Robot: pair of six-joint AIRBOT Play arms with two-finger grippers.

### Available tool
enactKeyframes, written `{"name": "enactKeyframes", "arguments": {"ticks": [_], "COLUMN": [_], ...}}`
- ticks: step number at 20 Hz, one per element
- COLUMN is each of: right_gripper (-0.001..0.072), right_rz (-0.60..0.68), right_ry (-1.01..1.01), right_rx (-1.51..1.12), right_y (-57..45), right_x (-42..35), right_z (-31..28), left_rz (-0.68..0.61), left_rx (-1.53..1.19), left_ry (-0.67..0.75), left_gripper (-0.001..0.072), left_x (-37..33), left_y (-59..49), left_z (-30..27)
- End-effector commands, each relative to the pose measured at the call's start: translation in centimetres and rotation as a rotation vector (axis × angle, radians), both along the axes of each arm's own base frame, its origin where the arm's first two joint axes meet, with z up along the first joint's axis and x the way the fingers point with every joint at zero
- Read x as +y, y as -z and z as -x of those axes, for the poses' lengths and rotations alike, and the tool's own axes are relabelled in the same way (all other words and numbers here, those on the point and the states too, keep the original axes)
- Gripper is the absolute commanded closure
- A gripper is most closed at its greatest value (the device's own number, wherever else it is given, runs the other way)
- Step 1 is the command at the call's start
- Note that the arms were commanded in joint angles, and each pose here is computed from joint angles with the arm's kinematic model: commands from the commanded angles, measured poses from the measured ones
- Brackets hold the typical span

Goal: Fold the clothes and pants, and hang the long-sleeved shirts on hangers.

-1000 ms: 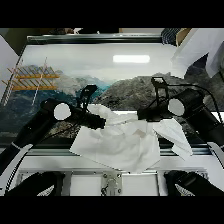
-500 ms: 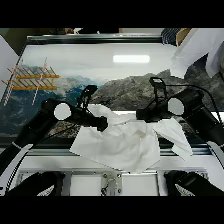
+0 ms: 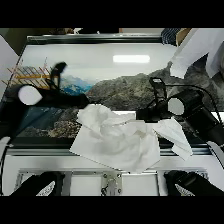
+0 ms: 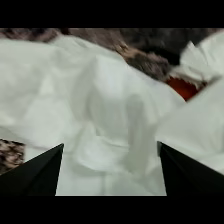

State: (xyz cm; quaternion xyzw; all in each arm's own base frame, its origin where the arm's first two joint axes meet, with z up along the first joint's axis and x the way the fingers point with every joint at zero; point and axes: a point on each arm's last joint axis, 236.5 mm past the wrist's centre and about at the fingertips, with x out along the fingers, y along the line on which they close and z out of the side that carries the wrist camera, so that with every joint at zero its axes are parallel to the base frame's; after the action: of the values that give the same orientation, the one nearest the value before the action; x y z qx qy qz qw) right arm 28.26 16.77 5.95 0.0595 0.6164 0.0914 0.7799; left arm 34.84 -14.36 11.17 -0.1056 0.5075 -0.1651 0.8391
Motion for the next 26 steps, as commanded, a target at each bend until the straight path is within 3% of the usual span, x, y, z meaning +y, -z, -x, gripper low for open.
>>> {"name": "enactKeyframes", "arguments": {"ticks": [1,6,10,19,26], "right_gripper": [0.069,0.069,0.069,0.069,0.069], "right_rz": [-0.006,-0.021,-0.021,-0.032,-0.048], "right_ry": [0.0,-0.003,-0.003,-0.003,-0.004], "right_rx": [0.005,0.025,0.025,0.031,0.04], "right_y": [0.0,0.0,0.1,0.0,0.0], "right_x": [0.1,0.5,0.5,0.7,1.1], "right_z": [0.1,0.6,0.6,0.7,0.9], "left_rz": [-0.228,-0.619,-0.785,-0.793,-0.776], "left_rx": [-0.098,-0.037,-0.001,0.133,0.045], "left_ry": [-0.203,-0.333,-0.321,-0.316,-0.302], "left_gripper": [0.0072,0.0072,0.0072,0.0072,0.0072], "left_x": [11.4,24.2,29.3,34.9,35.7], "left_y": [-2.3,1.3,6.0,17.6,20.1], "left_z": [-4.8,-10.0,-13.3,-14.3,-16.8]}}
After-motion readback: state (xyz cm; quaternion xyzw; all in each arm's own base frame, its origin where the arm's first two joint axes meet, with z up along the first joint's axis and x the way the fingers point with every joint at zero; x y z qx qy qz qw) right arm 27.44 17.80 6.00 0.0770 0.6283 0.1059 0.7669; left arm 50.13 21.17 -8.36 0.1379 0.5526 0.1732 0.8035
